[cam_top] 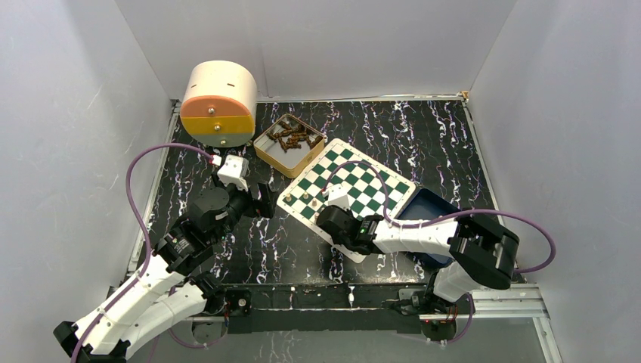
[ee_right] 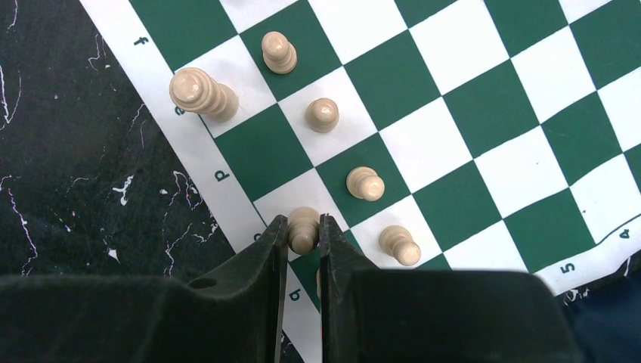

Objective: Set up the chess pieces on the board
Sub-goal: Place the chess piece on the chessboard.

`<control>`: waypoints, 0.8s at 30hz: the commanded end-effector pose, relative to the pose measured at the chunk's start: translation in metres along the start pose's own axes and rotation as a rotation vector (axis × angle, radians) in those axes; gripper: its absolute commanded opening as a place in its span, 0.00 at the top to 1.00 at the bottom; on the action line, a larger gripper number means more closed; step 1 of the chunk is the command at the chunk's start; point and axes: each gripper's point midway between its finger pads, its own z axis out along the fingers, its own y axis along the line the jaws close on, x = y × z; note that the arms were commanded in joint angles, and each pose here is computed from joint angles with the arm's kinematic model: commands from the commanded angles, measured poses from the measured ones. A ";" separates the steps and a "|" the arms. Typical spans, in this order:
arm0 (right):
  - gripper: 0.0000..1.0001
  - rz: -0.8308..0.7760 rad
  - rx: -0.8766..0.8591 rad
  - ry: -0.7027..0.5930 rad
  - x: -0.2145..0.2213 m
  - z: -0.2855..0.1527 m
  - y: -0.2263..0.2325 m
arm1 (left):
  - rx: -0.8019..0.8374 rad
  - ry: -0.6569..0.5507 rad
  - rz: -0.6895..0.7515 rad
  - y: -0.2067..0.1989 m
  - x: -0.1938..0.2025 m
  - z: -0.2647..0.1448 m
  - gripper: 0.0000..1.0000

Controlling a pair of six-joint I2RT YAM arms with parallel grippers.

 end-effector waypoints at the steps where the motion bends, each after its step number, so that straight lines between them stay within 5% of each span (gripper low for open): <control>1: 0.76 0.020 -0.015 -0.038 -0.011 0.001 0.010 | 0.000 -0.032 -0.016 0.000 -0.007 -0.001 0.07; 24: 0.54 0.075 -0.024 -0.035 -0.040 -0.028 0.013 | -0.002 -0.023 0.014 0.001 -0.005 0.001 0.07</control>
